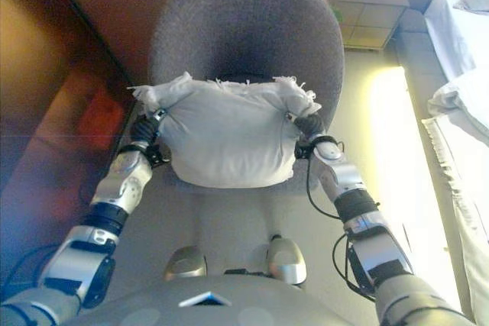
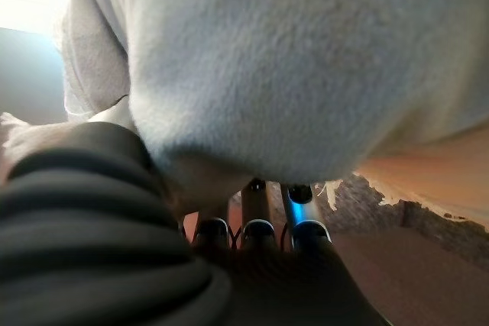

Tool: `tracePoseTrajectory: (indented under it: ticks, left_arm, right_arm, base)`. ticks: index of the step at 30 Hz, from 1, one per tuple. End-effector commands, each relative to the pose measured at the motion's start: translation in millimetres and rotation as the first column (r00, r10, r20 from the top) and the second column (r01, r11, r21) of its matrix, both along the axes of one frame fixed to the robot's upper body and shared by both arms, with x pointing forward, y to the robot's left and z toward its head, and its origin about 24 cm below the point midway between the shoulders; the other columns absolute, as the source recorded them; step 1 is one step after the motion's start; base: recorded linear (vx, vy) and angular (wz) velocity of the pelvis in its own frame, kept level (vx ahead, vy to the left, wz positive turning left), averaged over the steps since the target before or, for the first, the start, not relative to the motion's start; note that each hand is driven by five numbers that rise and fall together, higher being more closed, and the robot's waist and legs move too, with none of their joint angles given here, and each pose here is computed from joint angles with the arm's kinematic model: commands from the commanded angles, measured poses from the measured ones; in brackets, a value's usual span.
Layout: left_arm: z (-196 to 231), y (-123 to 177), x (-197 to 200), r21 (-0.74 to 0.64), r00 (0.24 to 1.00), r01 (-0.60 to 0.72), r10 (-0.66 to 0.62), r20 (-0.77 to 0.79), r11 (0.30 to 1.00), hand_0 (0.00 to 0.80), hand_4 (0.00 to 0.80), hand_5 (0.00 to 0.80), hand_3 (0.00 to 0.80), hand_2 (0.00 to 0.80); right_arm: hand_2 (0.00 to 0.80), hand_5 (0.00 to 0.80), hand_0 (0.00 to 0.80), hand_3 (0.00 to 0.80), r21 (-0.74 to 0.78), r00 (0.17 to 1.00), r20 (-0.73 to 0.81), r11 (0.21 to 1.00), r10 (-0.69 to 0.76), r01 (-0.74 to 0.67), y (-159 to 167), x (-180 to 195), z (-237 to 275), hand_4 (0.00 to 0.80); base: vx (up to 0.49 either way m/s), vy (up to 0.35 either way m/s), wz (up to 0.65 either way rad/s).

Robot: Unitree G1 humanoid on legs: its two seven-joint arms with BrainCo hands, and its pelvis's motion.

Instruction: Pick up the cushion and take it to the sofa

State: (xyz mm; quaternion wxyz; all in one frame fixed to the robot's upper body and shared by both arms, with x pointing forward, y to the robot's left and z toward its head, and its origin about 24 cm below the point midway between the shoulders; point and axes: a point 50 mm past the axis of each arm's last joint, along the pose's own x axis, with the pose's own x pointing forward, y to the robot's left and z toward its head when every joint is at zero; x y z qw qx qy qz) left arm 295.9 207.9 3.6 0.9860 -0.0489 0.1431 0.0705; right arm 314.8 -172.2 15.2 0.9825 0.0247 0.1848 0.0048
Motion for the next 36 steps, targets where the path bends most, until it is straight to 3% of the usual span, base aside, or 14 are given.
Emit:
tracePoseTrajectory:
  ticks: [1,9,15,23,36]
  left_arm:
    - [37,-10,13,-0.013,0.98,0.087,-0.083,0.182,0.996,0.8,0.8,0.8,0.8,0.8]
    - [42,-25,22,-0.013,0.971,0.145,-0.14,0.194,0.989,0.8,0.8,0.8,0.8,0.8]
    - [43,-13,18,-0.002,0.971,0.135,-0.132,0.201,0.991,0.8,0.8,0.8,0.8,0.8]
    - [46,-24,25,0.029,0.965,0.18,-0.182,0.188,0.983,0.8,0.8,0.8,0.8,0.8]
    - [51,-35,31,0.078,0.961,0.207,-0.218,0.173,0.975,0.8,0.8,0.8,0.8,0.8]
  right_arm:
    - [0.8,0.8,0.8,0.8,0.096,0.978,0.21,0.995,-0.009,-0.011,14,19,42,0.8]
    - [0.8,0.8,0.8,0.8,0.088,0.981,0.187,0.995,-0.057,0.041,10,10,31,0.8]
    - [0.8,0.8,0.8,0.8,0.109,0.981,0.186,0.993,-0.063,0.044,13,10,29,0.8]
    - [0.8,0.8,0.8,0.8,0.148,0.974,0.192,0.985,-0.121,0.093,23,3,22,0.8]
    - [0.8,0.8,0.8,0.8,0.114,0.949,0.239,0.976,-0.206,0.184,3,26,53,0.8]
  base:
    - [0.309,0.209,0.36]
    - [0.323,0.147,0.28]
    - [0.277,0.109,-0.37]
    - [0.231,0.13,0.19]
    - [0.274,-0.209,0.3]
